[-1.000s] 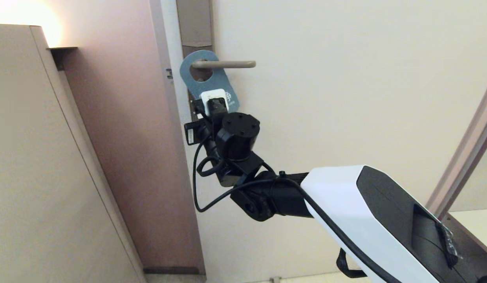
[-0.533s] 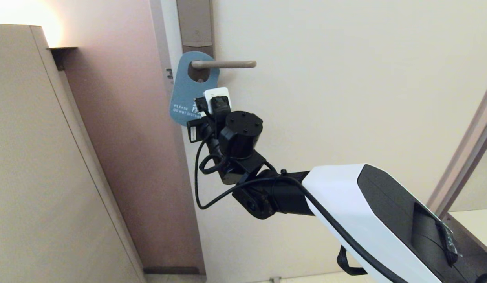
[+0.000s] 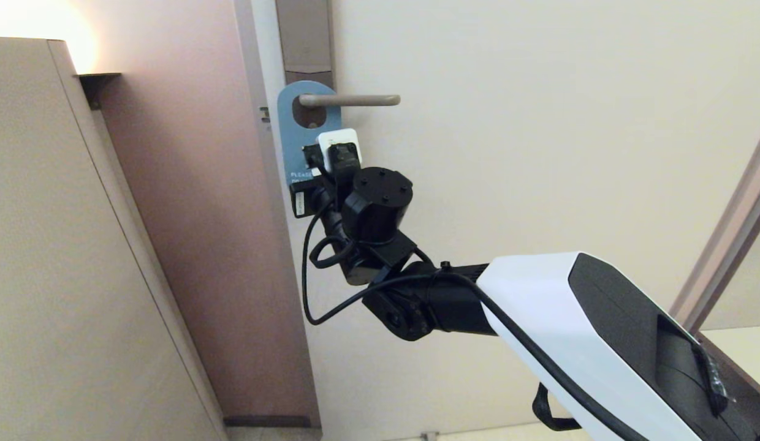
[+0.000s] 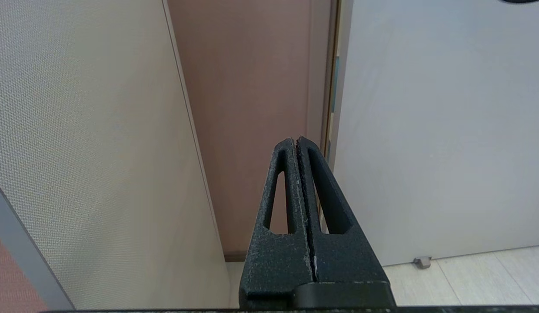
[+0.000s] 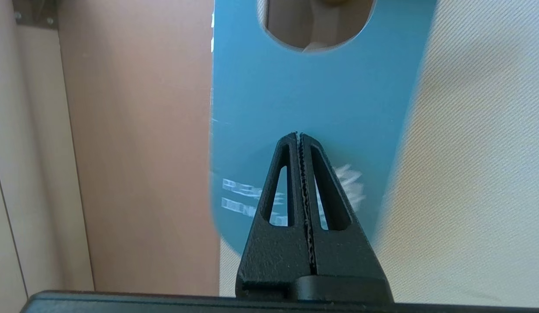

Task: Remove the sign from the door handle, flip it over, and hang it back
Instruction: Hang the sign back with the other side facing out

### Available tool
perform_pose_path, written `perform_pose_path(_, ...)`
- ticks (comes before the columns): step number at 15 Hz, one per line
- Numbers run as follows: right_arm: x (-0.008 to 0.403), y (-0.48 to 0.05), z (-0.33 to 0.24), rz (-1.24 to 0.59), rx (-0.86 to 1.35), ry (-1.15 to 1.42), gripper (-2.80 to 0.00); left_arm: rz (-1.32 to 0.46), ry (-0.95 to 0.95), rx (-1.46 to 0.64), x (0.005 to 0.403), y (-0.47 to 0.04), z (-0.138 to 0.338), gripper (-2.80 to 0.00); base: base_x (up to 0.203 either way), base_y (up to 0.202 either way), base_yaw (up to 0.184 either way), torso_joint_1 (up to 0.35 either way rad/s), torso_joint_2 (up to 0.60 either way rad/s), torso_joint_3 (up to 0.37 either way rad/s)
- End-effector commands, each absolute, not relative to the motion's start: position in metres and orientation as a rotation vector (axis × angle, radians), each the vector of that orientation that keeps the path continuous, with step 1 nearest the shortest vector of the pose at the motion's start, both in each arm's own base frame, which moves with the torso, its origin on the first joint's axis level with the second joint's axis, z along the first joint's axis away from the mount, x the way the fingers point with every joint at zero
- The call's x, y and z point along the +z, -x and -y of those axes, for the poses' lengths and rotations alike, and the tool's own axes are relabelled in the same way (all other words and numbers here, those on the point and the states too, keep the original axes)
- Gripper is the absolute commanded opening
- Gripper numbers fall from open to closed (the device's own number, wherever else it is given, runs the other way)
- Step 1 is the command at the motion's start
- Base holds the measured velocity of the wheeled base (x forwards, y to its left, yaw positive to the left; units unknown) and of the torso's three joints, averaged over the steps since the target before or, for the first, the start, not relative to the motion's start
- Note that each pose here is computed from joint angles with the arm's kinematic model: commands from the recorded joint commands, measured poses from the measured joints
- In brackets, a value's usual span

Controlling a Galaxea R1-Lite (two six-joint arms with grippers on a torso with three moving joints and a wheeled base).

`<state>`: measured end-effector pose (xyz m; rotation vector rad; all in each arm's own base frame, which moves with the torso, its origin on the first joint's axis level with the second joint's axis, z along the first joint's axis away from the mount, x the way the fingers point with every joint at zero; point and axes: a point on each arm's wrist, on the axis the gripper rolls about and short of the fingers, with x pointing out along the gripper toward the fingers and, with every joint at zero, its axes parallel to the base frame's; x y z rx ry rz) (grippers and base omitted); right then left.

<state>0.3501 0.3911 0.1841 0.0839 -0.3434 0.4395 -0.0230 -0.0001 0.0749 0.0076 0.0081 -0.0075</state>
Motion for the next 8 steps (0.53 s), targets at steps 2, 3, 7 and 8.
perform_pose_path(2,0.196,-0.343,-0.383,0.34,0.439,-0.081,-2.8,-0.009,-0.008,-0.008,0.075,0.023,0.0,-2.8,0.0,0.0,0.0,0.0,0.0,0.0)
perform_pose_path(3,0.198,-0.338,-0.378,0.323,0.442,-0.069,-2.8,-0.009,-0.008,-0.008,0.075,0.023,0.0,-2.8,0.0,0.0,0.0,0.0,0.0,0.0)
perform_pose_path(7,0.201,-0.315,-0.349,0.233,0.452,-0.006,-2.8,-0.009,-0.008,-0.008,0.075,0.023,0.0,-2.8,0.0,0.0,0.0,0.0,0.0,0.0)
perform_pose_path(8,0.2,-0.307,-0.339,0.203,0.453,0.013,-2.8,-0.009,-0.008,-0.008,0.075,0.023,0.0,-2.8,0.0,0.0,0.0,0.0,0.0,0.0)
